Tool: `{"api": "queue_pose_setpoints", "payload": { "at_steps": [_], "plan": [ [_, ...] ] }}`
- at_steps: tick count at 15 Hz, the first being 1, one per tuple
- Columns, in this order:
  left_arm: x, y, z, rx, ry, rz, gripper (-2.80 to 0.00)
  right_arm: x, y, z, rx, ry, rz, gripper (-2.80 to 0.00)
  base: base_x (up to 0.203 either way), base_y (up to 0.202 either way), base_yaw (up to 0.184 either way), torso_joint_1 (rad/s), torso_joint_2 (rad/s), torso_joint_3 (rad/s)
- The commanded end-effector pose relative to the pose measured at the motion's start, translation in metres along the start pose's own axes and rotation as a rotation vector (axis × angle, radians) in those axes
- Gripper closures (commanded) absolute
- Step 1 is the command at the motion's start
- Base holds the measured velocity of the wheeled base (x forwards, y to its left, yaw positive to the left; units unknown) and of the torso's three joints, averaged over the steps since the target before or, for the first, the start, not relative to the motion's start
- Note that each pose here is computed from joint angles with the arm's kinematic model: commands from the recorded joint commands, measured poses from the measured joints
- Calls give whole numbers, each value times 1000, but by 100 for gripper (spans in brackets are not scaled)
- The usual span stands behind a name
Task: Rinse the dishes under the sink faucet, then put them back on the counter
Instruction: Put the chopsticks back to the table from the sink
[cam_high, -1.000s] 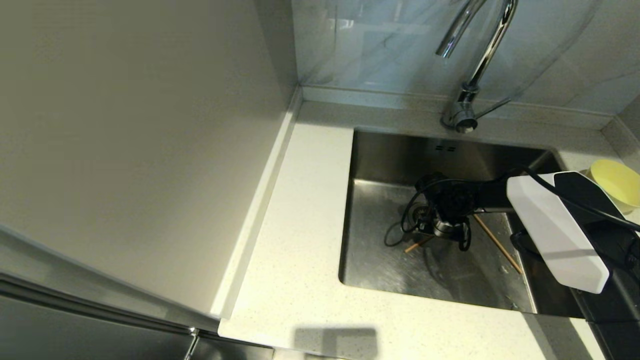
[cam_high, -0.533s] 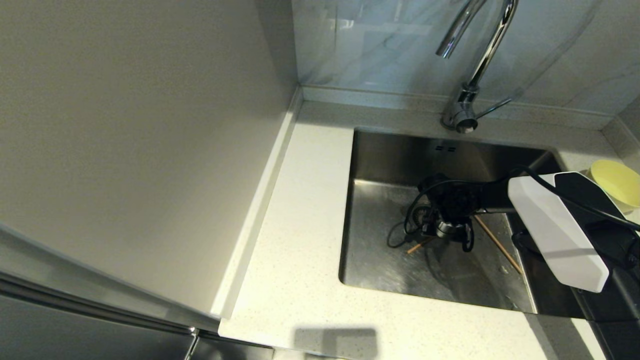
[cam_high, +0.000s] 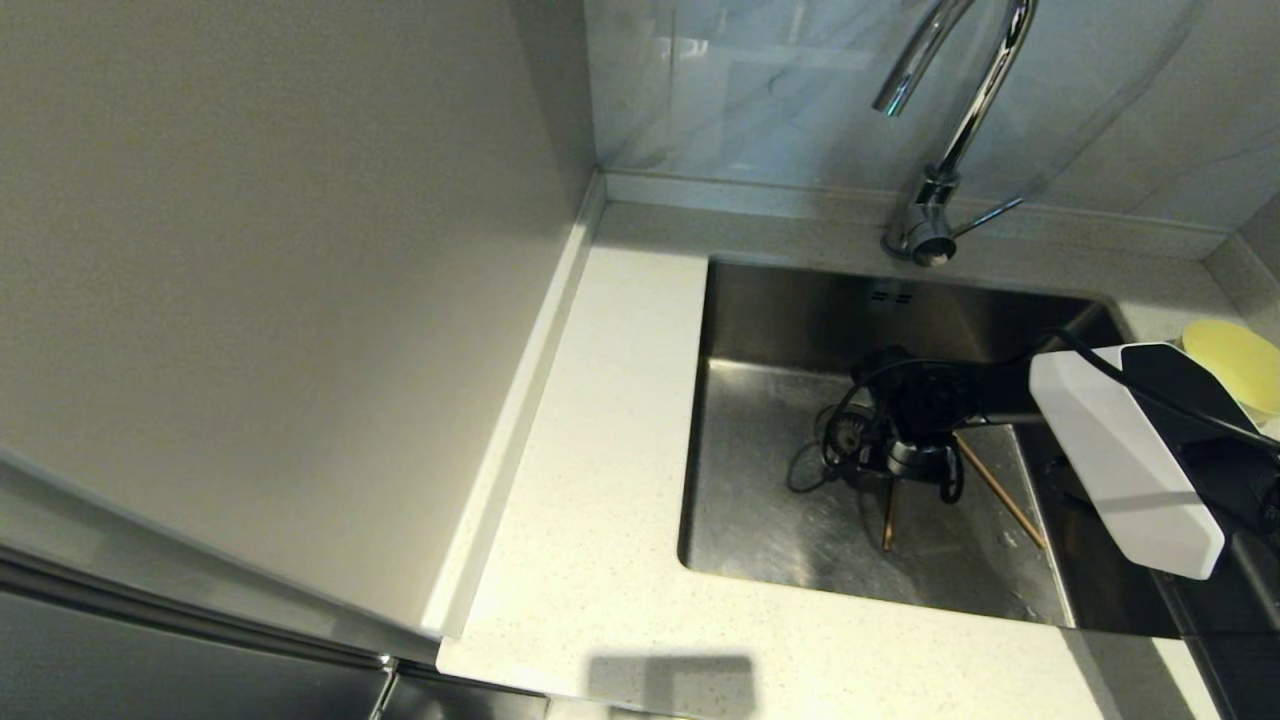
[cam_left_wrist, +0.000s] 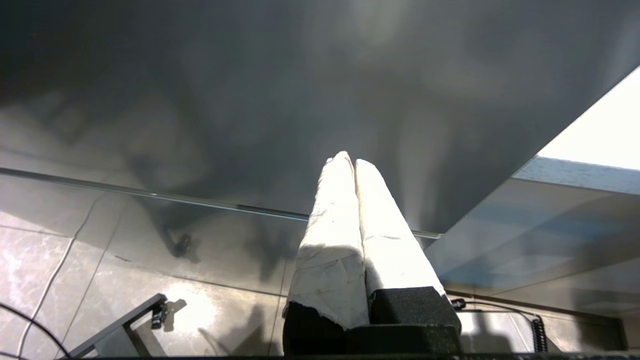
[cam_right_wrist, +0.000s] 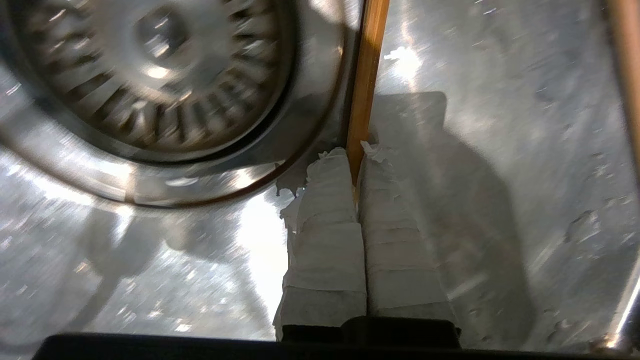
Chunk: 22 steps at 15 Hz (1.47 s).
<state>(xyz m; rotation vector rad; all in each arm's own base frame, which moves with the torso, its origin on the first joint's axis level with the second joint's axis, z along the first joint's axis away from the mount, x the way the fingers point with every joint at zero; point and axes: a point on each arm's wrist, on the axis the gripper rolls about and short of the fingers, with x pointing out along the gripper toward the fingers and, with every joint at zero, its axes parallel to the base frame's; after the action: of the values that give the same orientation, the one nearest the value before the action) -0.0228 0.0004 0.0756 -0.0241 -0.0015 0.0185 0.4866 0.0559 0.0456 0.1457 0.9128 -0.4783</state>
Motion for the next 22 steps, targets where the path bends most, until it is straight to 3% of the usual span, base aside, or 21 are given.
{"api": "queue_pose_setpoints", "payload": {
  "at_steps": [1, 11, 22],
  "plan": [
    [0, 0, 0, -1, -3, 1, 0, -1, -6, 4, 14, -7, -9, 0, 0, 0, 0, 0, 0, 0],
    [0, 0, 0, -1, -3, 1, 0, -32, -30, 33, 54, -75, -10, 0, 0, 0, 0, 0, 0, 0],
    [0, 0, 0, -1, -3, 1, 0, -21, -80, 53, 90, -81, -95, 0, 0, 0, 0, 0, 0, 0]
  ]
}}
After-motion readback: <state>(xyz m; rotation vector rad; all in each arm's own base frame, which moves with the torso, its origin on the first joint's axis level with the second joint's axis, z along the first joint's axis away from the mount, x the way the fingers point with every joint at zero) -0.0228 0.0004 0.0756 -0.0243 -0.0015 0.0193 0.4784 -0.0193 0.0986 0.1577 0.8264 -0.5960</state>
